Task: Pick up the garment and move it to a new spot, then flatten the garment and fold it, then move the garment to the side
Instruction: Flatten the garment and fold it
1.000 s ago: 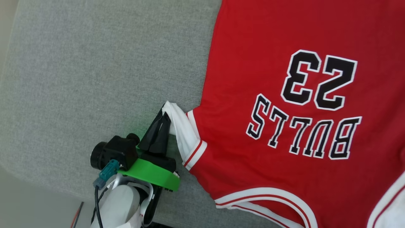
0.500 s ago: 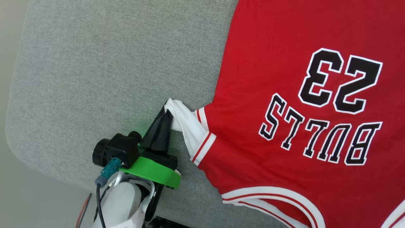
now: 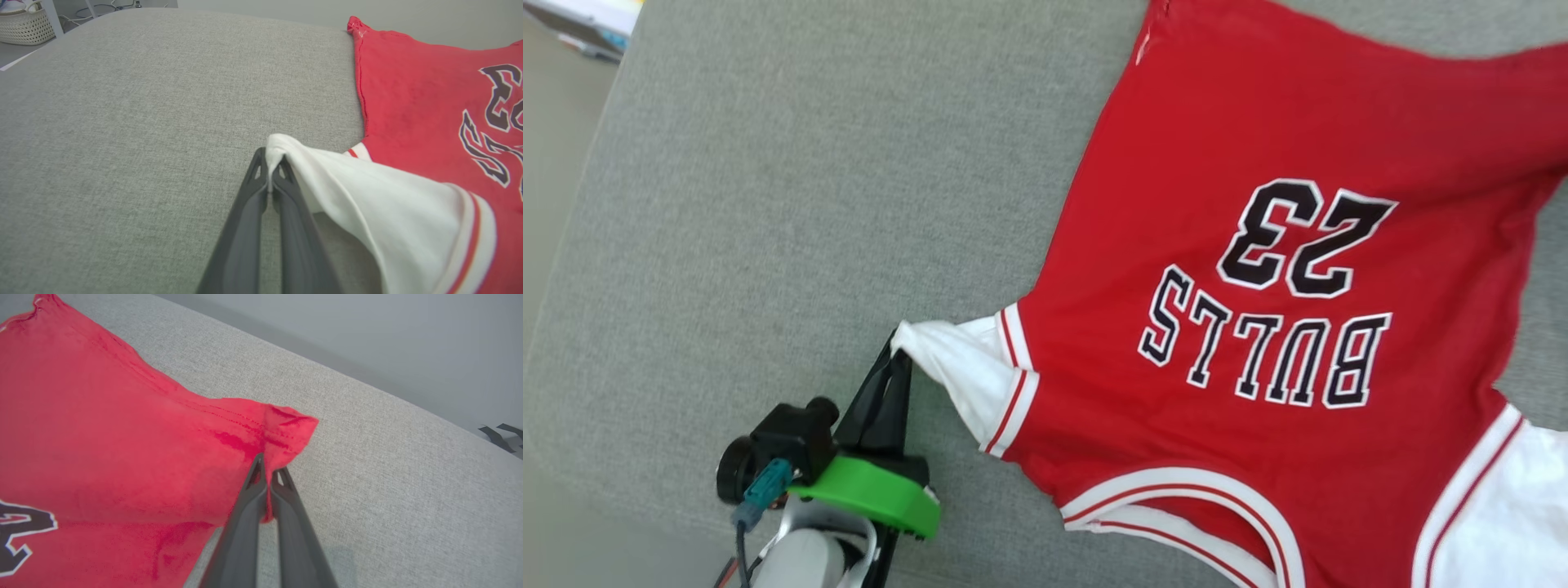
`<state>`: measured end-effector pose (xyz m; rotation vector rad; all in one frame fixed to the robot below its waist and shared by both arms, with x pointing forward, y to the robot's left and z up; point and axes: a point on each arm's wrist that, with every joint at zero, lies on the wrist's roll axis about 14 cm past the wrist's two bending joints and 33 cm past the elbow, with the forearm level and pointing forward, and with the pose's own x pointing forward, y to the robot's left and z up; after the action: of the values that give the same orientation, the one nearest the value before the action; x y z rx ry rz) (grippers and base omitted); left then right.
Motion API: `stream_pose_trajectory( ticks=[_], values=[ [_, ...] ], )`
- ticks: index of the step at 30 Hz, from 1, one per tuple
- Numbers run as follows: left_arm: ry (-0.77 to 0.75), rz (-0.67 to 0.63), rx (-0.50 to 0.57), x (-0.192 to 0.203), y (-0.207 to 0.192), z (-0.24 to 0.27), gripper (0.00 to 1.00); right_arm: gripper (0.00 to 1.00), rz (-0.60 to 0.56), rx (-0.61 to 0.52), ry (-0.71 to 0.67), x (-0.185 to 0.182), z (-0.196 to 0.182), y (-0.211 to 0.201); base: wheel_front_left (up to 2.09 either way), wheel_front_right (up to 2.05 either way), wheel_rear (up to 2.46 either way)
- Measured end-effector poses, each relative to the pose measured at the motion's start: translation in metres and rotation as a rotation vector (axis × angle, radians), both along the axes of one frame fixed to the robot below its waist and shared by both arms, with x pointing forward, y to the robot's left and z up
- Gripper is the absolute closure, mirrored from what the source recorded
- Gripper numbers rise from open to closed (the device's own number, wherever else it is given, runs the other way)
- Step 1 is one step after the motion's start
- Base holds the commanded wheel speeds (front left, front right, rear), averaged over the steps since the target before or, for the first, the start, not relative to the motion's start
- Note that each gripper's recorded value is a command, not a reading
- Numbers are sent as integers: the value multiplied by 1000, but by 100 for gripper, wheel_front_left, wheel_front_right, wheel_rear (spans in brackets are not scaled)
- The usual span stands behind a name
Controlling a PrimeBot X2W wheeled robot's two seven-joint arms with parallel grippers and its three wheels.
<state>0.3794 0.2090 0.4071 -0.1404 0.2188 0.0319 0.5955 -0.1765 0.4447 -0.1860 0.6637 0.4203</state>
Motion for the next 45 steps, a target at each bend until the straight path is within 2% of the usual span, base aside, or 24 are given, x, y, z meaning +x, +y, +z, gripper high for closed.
stream_pose_trajectory(
  ticks=[6, 10, 14, 23, 25, 29, 30, 31, 36, 41, 45],
  values=[
    [-6, -9, -4, -16, 0, 5, 100, 100, -42, -16, 2, -59, 7, -40, 0, 0, 0],
    [-22, -34, -17, -19, -8, 10, 100, 100, -95, -61, 63, -111, -2, -78, 0, 0, 0],
    [-36, -60, -27, -20, -16, 15, 100, 100, -176, -52, 130, -164, -14, -108, 0, 0, 0],
    [-65, -111, -41, -21, -32, 24, 100, 100, -313, 9, 417, -298, -77, -120, 0, 0, 0],
    [-72, -117, -39, -21, -33, 26, 100, 100, -329, 25, 455, -316, -86, -115, 0, 0, 0],
    [-79, -125, -37, -21, -34, 28, 100, 100, -345, 43, 477, -328, -92, -111, 0, 0, 0],
    [-79, -127, -36, -21, -34, 28, 100, 55, -347, 46, 469, -327, -91, -111, 0, 0, 0],
    [-79, -128, -35, -21, -34, 28, 100, 0, -349, 51, 448, -324, -89, -110, 0, 0, 0],
    [-79, -135, -35, -23, -37, 28, 100, 0, -361, 108, 293, -295, -64, -108, 0, 0, 0],
    [-91, -139, -35, -22, -39, 32, 100, 0, -309, 138, 2, -232, 5, -105, 0, 0, 0],
    [-89, -143, -36, -19, -41, 33, 100, 0, -216, 145, -150, -193, 49, -82, 0, 0, 0]
  ],
)
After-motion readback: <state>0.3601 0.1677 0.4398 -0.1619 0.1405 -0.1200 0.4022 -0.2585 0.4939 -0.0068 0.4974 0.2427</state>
